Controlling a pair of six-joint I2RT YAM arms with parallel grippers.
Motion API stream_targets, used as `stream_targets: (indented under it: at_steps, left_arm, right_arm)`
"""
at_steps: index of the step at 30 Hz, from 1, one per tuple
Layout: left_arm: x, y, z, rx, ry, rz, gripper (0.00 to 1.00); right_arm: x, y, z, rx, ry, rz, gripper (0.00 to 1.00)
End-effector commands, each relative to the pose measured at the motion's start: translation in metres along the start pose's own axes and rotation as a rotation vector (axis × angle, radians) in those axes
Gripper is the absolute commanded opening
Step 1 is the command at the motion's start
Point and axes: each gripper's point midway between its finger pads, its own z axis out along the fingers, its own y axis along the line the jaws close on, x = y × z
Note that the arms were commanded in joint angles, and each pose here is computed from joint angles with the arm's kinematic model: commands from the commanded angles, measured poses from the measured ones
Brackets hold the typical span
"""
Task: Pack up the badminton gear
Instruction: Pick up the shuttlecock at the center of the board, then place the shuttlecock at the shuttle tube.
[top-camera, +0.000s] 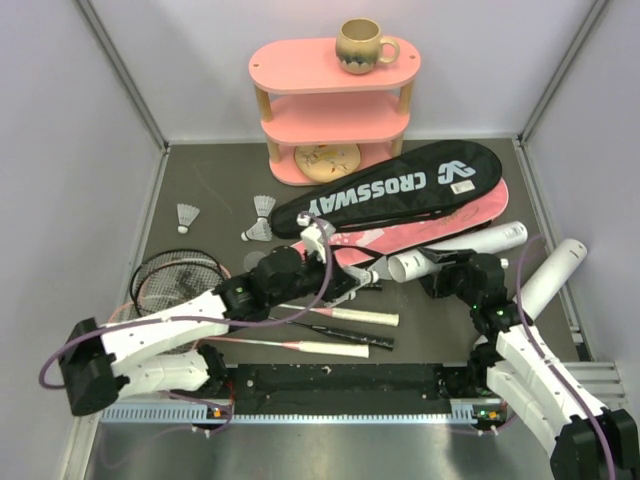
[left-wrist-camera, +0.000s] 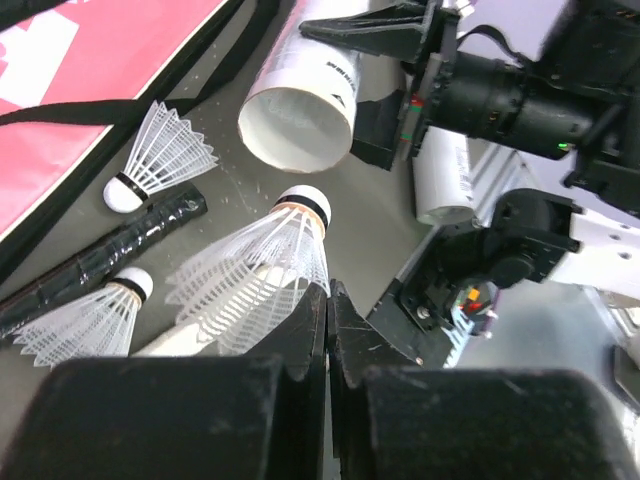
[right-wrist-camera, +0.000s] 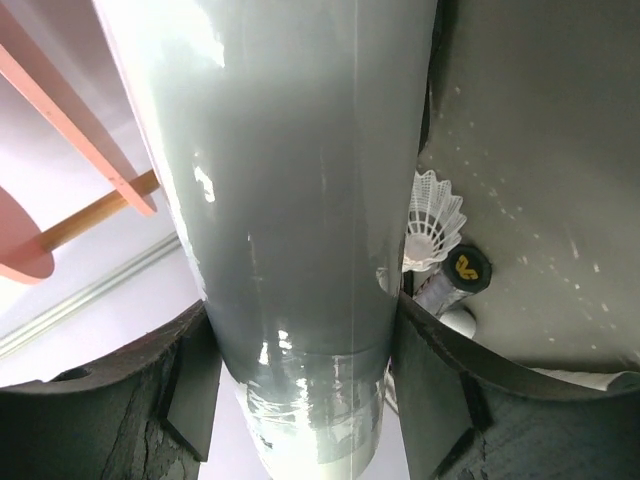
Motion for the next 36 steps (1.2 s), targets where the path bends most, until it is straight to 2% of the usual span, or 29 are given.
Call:
stream_targets:
  at_steps: [1, 5, 13, 20, 21, 22, 24, 25, 31, 35, 36]
  left_arm:
    - [-0.037, -0.022, 0.033, 0.014, -0.128, 0.071, 0.00]
    - [-0.034, -0.025, 0.058, -0.007, -0.126, 0.121, 0.00]
    - [-0.038, -0.026, 0.083, -0.015, -0.167, 0.114, 0.00]
    - [-0.038, -0.043, 0.112, 0.072, -0.155, 0.104, 0.00]
    - [-0.040, -0.050, 0.113, 0.111, -0.157, 0.101, 0.04]
    - [-0.036, -0.056, 0.111, 0.153, -0.132, 0.094, 0.21]
    - [-0.040, -0.063, 0.102, 0.210, -0.149, 0.084, 0.38]
    - [-0.035, -0.058, 0.093, 0.218, -0.157, 0.073, 0.50]
    - [-0.032, -0.065, 0.072, 0.318, -0.176, 0.056, 0.69]
    - [-0.033, -0.061, 0.074, 0.332, -0.188, 0.011, 0.79]
    - [-0.034, -0.068, 0.075, 0.371, -0.176, 0.008, 0.86]
  right_arm:
    - [0.014, 0.024, -0.002, -0.041, 0.079, 0.108, 0.26]
    - [0.018, 0.028, -0.003, -0.032, 0.096, 0.119, 0.26]
    - [0.023, 0.026, -0.007, -0.040, 0.126, 0.129, 0.26]
    - [0.027, 0.037, -0.014, -0.079, 0.147, 0.137, 0.26]
    - [0.027, 0.038, -0.015, -0.085, 0.147, 0.138, 0.26]
    - [0.027, 0.040, -0.016, -0.093, 0.146, 0.135, 0.26]
    - [0.027, 0.041, -0.017, -0.099, 0.148, 0.135, 0.26]
    - [0.028, 0.041, -0.017, -0.100, 0.151, 0.133, 0.26]
    - [0.030, 0.043, -0.018, -0.116, 0.167, 0.128, 0.26]
    - [0.032, 0.044, -0.019, -0.125, 0.174, 0.123, 0.26]
    - [0.031, 0.045, -0.019, -0.127, 0.174, 0.123, 0.26]
